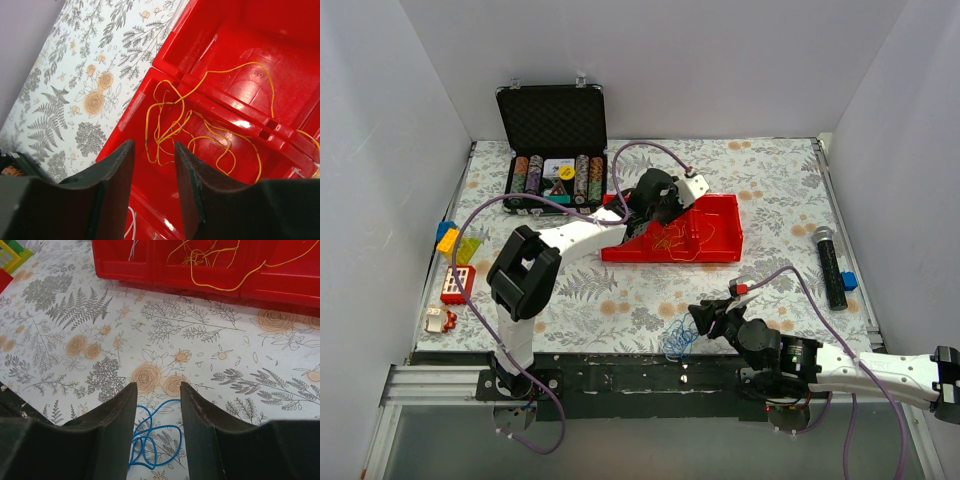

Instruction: Untangle the cables

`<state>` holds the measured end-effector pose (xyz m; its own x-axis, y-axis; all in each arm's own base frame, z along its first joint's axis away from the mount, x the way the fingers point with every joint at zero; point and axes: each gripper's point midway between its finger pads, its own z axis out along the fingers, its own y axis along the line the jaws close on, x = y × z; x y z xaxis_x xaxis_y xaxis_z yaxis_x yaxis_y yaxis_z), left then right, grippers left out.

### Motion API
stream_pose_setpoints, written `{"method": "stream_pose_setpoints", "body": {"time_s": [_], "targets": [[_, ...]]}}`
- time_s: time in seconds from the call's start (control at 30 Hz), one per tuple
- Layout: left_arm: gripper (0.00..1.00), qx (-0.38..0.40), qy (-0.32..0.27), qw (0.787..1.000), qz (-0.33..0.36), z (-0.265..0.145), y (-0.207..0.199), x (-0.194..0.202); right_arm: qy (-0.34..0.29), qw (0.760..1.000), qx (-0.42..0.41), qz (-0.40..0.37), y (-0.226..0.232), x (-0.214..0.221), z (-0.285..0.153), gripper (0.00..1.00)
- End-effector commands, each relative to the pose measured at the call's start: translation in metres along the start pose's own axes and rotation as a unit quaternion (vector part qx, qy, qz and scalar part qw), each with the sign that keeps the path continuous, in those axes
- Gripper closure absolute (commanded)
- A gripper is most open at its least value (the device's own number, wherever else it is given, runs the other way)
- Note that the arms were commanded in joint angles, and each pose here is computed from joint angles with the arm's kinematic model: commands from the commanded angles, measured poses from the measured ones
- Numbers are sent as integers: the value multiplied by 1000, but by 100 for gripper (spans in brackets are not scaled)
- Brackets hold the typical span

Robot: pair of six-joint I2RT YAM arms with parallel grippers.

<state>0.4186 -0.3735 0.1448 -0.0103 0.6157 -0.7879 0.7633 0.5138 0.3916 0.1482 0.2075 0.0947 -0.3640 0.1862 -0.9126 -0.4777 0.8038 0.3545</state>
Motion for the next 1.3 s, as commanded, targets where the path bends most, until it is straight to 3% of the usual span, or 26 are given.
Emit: {"method": "stream_pose_setpoints", "body": {"time_s": [0.0,0.07,0.17,0.23,0.27,0.33,0.53,0.7,0.8,1.03,1.27], "targets": [[62,-16,-26,999,-18,-21,17,-27,-25,1000,3,5,7,-24,1,52],[65,-26,-39,999,-26,-25,26,-37,-28,1000,3,3,8,-27,1,52],[86,-53,-57,996,-43,-30,51,-47,-29,1000,3,0,9,-29,1,52],[88,-57,-70,994,-63,-36,63,-54,-29,1000,4,0,9,-31,0,52],[85,-57,-70,994,-67,-38,66,-55,-28,1000,6,0,8,-31,0,52],[64,-30,-71,995,-64,-41,57,-56,-36,999,19,-3,4,-36,0,50],[31,23,-109,989,-100,-71,49,-83,-85,989,121,1,-26,-74,-5,38],[27,75,-121,979,-145,-97,52,-101,-83,980,172,50,-54,-98,17,37],[21,93,-118,976,-161,-111,51,-100,-86,981,162,66,-63,-108,40,37],[19,98,-112,974,-171,-135,51,-85,-65,985,108,114,-69,-108,79,39],[18,98,-107,975,-166,-142,52,-76,-71,985,132,88,-90,-136,104,39]]}}
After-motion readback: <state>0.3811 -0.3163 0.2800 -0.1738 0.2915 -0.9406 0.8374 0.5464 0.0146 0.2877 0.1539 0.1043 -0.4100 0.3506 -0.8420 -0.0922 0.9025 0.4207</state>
